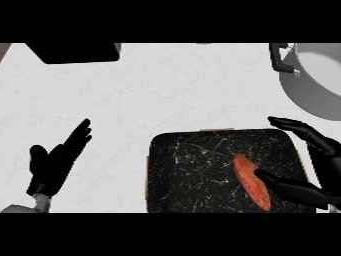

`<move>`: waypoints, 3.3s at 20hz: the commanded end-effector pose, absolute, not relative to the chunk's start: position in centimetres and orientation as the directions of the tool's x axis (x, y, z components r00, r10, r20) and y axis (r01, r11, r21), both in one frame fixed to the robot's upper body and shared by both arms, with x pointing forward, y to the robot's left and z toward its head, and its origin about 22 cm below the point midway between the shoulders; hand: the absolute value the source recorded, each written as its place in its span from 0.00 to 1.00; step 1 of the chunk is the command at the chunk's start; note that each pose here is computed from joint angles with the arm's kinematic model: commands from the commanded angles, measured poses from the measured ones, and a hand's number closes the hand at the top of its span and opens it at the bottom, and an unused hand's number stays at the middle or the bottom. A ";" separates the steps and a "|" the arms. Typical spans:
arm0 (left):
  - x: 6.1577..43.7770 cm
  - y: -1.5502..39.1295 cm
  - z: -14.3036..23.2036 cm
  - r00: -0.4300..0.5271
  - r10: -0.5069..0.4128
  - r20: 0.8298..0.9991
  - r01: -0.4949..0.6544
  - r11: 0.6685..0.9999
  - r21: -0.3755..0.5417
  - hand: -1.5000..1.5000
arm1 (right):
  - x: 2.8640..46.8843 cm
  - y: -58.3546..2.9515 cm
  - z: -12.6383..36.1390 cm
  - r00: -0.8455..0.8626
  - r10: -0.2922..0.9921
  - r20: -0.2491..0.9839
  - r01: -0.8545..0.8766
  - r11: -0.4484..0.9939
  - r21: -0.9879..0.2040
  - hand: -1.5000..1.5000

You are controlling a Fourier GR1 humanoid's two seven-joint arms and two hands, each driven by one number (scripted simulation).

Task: Pick the sweet potato from the tray and place it in the pot

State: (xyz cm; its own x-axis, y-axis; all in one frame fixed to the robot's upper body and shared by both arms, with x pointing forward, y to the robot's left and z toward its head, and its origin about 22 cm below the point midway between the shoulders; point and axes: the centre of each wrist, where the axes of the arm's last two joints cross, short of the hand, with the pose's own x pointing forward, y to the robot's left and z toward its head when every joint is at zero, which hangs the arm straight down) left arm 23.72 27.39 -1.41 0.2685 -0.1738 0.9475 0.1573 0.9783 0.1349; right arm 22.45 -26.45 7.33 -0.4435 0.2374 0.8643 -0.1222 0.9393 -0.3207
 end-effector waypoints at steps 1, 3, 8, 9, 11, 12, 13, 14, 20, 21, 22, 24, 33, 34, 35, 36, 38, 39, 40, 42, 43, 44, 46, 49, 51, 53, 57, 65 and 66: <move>24.1 25.2 -2.3 0.266 -0.172 0.948 0.223 0.968 0.113 0.50 | 18.6 -25.3 5.6 -0.549 0.155 0.821 -0.067 0.971 -0.228 0.00; 25.6 23.5 -2.6 0.262 -0.169 0.950 0.227 0.968 0.110 0.50 | 18.0 -26.3 8.1 -0.518 0.176 0.837 -0.110 0.957 -0.269 0.00; 26.0 25.3 -2.4 0.271 -0.173 0.947 0.204 0.972 0.119 0.50 | 16.7 -28.6 13.5 -0.293 0.405 0.866 -0.230 0.849 -0.475 0.00; 25.2 24.9 -3.2 0.256 -0.166 0.952 0.221 0.969 0.109 0.50 | 17.5 -28.7 13.7 -0.265 0.438 0.859 -0.222 0.840 -0.496 0.00; 26.3 25.8 -2.5 0.271 -0.184 0.945 0.233 0.965 0.121 0.50 | 16.9 -27.5 15.4 -0.203 0.427 0.881 -0.264 0.843 -0.469 0.00; 27.0 25.3 -2.2 0.268 -0.175 0.947 0.246 0.963 0.108 0.50 | 17.8 -27.8 15.6 -0.166 0.425 0.890 -0.283 0.844 -0.456 0.00; 25.2 25.4 -1.9 0.263 -0.184 0.947 0.242 0.963 0.120 0.50 | 17.8 -28.1 16.5 -0.134 0.416 0.900 -0.299 0.849 -0.437 0.00; 26.2 25.5 -4.1 0.276 -0.175 0.945 0.231 0.967 0.111 0.50 | 18.0 -27.1 15.5 -0.110 0.393 0.913 -0.311 0.859 -0.408 0.00; 25.8 22.5 -2.1 0.256 -0.180 0.950 0.244 0.963 0.117 0.50 | 20.6 -26.6 14.6 0.067 0.486 0.871 -0.445 0.796 -0.410 0.00; 25.2 24.5 -2.8 0.275 -0.165 0.947 0.248 0.964 0.096 0.50 | 20.8 -27.0 13.2 0.070 0.515 0.854 -0.497 0.760 -0.418 0.00; 25.5 24.1 -2.6 0.272 -0.173 0.947 0.243 0.964 0.107 0.50 | 19.8 -25.7 12.2 0.074 0.549 0.833 -0.550 0.719 -0.425 0.00; 26.1 25.2 -2.1 0.249 -0.183 0.951 0.250 0.961 0.119 0.50 | 20.5 -24.7 11.0 0.064 0.602 0.796 -0.585 0.669 -0.458 0.00; 25.1 24.2 -1.4 0.260 -0.163 0.952 0.234 0.967 0.102 0.50 | 22.3 -28.5 6.5 0.053 0.603 0.796 -0.521 0.697 -0.493 0.00; 27.3 25.5 -2.4 0.271 -0.169 0.948 0.220 0.969 0.110 0.50 | 20.8 -28.7 5.3 0.043 0.612 0.789 -0.521 0.688 -0.505 0.00; 25.8 24.2 -0.9 0.263 -0.160 0.952 0.245 0.965 0.094 0.50 | 21.0 -30.6 5.9 0.039 0.596 0.802 -0.492 0.710 -0.504 0.00; 25.6 24.1 -1.8 0.264 -0.180 0.948 0.241 0.964 0.116 0.50 | 21.8 -31.4 3.8 0.047 0.594 0.803 -0.504 0.708 -0.495 0.00; 27.5 24.0 -1.3 0.255 -0.179 0.950 0.241 0.963 0.117 0.50 | 22.9 -31.4 5.7 0.046 0.550 0.834 -0.497 0.737 -0.458 0.00; 27.6 23.1 -1.3 0.264 -0.168 0.950 0.231 0.967 0.107 0.50 | 22.5 -30.0 4.6 0.056 0.547 0.835 -0.510 0.735 -0.447 0.00; 25.9 24.8 -1.6 0.257 -0.174 0.950 0.245 0.963 0.110 0.50 | 21.4 -32.1 3.8 0.049 0.545 0.837 -0.522 0.728 -0.443 0.00; 25.0 25.3 -1.6 0.253 -0.181 0.950 0.238 0.964 0.120 0.50 | 21.2 -30.6 2.1 0.067 0.447 0.892 -0.541 0.768 -0.344 0.00; 25.1 23.1 -3.2 0.268 -0.172 0.948 0.228 0.967 0.111 0.50 | 21.3 -30.3 4.7 0.057 0.443 0.895 -0.552 0.761 -0.342 0.00; 26.0 25.0 -1.4 0.252 -0.171 0.952 0.234 0.966 0.112 0.50 | 21.4 -32.0 2.2 0.075 0.408 0.910 -0.534 0.787 -0.309 0.00; 25.6 24.7 -3.8 0.276 -0.172 0.946 0.235 0.966 0.108 0.50 | 21.2 -32.9 1.5 0.084 0.346 0.934 -0.546 0.800 -0.248 0.00; 25.8 23.0 -2.7 0.264 -0.181 0.947 0.238 0.964 0.118 0.50 | 23.6 -31.1 0.9 0.116 0.271 0.956 -0.550 0.819 -0.165 0.00; 27.1 23.3 -2.7 0.257 -0.176 0.950 0.225 0.967 0.118 0.50 | 22.2 -30.7 -0.8 0.159 0.256 0.954 -0.550 0.825 -0.130 0.00; 26.3 23.2 -2.3 0.247 -0.182 0.952 0.247 0.962 0.120 0.50 | 22.8 -30.4 -0.9 0.165 0.252 0.953 -0.564 0.818 -0.119 0.00; 25.2 23.8 -2.3 0.260 -0.159 0.953 0.229 0.968 0.099 0.50 | 23.1 -30.8 -2.3 0.206 0.227 0.952 -0.556 0.828 -0.077 0.00; 26.0 24.8 -1.5 0.249 -0.157 0.956 0.237 0.967 0.097 0.50 | 24.1 -27.5 -4.5 0.016 0.354 0.935 -0.620 0.737 -0.269 1.00; 25.3 23.5 -2.3 0.261 -0.153 0.953 0.231 0.969 0.093 0.50 | 22.2 -28.4 -5.9 0.089 0.276 0.957 -0.614 0.772 -0.165 1.00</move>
